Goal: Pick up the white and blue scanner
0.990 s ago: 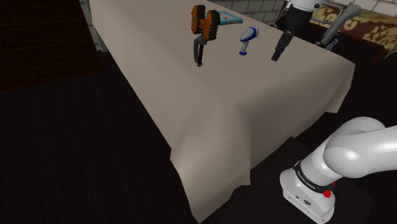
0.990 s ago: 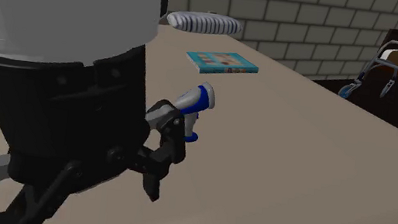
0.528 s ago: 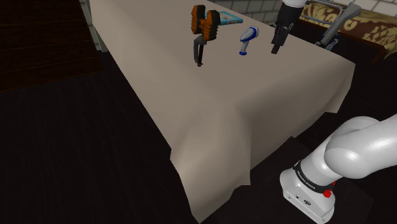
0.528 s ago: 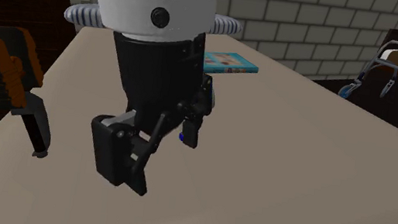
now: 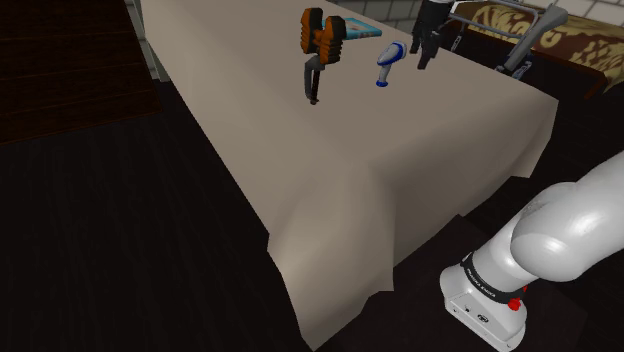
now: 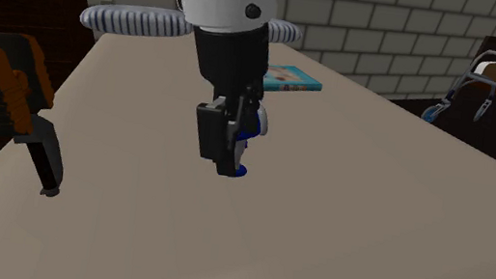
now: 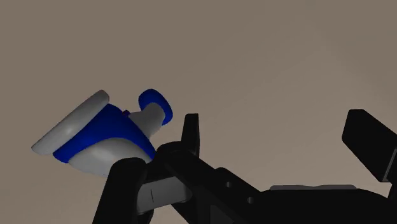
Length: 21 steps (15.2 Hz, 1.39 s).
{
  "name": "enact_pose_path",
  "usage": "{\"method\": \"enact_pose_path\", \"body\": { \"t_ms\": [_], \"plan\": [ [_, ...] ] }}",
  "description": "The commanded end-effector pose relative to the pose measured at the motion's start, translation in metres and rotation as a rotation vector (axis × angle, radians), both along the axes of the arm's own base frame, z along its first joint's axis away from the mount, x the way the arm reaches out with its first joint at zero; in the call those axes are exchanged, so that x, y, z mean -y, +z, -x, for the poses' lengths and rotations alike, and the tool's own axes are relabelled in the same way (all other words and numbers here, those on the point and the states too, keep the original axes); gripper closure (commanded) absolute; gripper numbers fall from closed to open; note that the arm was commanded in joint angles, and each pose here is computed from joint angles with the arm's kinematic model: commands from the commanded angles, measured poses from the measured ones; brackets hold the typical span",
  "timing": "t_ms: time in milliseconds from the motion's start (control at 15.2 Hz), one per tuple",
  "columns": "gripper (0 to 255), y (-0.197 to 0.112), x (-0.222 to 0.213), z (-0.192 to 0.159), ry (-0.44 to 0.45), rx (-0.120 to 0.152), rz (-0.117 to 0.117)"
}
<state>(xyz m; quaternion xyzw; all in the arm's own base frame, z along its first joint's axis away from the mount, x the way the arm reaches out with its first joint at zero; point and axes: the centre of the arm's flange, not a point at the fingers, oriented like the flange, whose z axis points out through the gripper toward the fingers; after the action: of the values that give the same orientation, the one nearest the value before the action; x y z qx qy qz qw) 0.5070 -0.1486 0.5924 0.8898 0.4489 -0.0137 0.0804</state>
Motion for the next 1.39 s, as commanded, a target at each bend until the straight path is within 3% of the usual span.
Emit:
{"method": "enact_pose_path", "body": {
  "t_ms": [0,528,1188,1254,1320],
  "plan": [
    [0,0.001,0.006,-0.022,0.083,-0.006,0.028],
    [0,0.001,0.014,-0.118,0.388,-0.027,0.13],
    [0,-0.039,0.014,-0.123,0.404,-0.028,0.135],
    [255,-0.038,0.014,-0.123,0.404,-0.028,0.135],
    [255,-0.038,0.014,-0.123,0.404,-0.028,0.135]
  ]
}}
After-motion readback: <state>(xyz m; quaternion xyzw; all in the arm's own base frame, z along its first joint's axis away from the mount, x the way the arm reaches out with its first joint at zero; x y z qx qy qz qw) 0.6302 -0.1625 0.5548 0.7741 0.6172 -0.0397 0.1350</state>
